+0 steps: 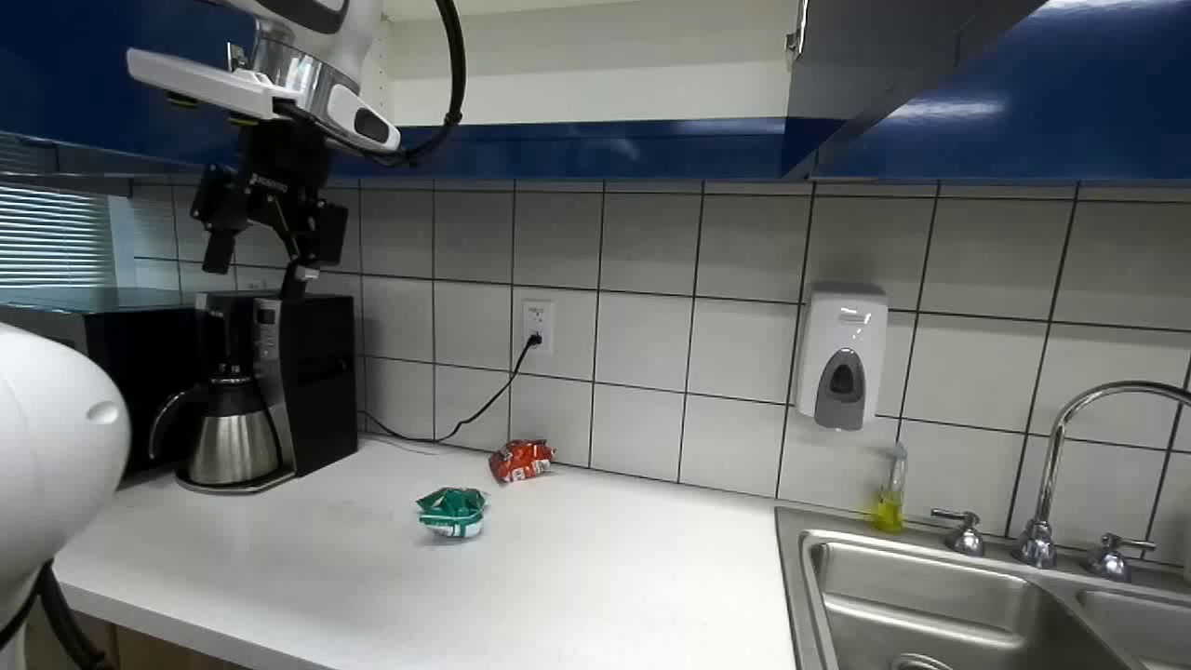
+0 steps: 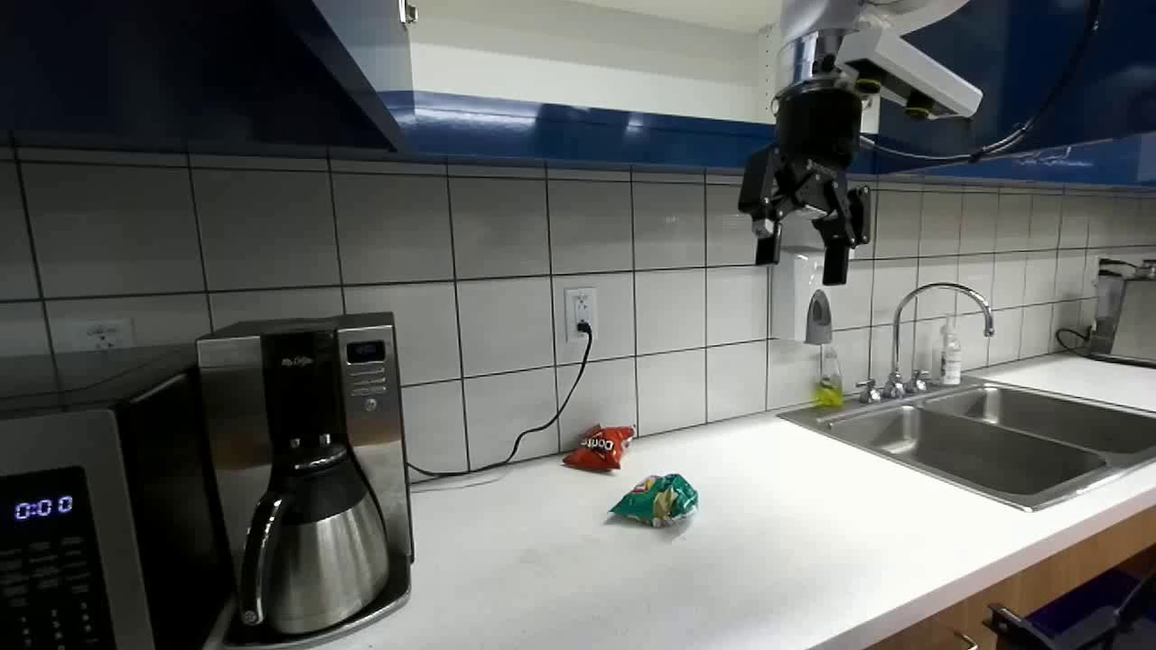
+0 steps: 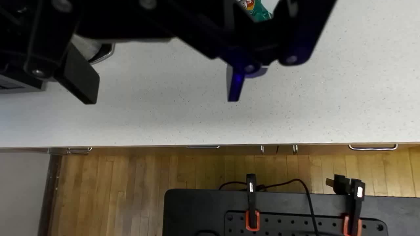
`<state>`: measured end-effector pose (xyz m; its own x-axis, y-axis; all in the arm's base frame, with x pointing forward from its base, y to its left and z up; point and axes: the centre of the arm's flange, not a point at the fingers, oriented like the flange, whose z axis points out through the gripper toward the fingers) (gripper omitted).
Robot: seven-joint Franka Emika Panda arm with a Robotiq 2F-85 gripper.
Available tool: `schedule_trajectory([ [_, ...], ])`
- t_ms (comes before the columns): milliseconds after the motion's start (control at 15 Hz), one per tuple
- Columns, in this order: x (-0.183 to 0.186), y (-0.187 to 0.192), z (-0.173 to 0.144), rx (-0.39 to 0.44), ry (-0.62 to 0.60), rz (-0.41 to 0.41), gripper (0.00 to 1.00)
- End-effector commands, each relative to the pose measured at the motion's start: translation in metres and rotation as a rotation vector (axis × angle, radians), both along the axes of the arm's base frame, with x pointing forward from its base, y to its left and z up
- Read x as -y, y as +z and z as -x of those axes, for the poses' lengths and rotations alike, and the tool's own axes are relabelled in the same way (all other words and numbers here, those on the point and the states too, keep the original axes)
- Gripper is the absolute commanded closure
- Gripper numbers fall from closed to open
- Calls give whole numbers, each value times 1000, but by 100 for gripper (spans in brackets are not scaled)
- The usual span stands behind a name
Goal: Put the green packet in the open upper cabinet.
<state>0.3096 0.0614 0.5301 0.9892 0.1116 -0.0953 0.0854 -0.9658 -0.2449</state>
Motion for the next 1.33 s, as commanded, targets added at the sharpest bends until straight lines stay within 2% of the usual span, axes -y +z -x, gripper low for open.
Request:
schedule_trajectory([
  [0,0,0,0,0,0,0,0],
  [733,6,-8,-1,-5,-6,4,0],
  [1267,16,-63,1,-87,-7,19,0],
])
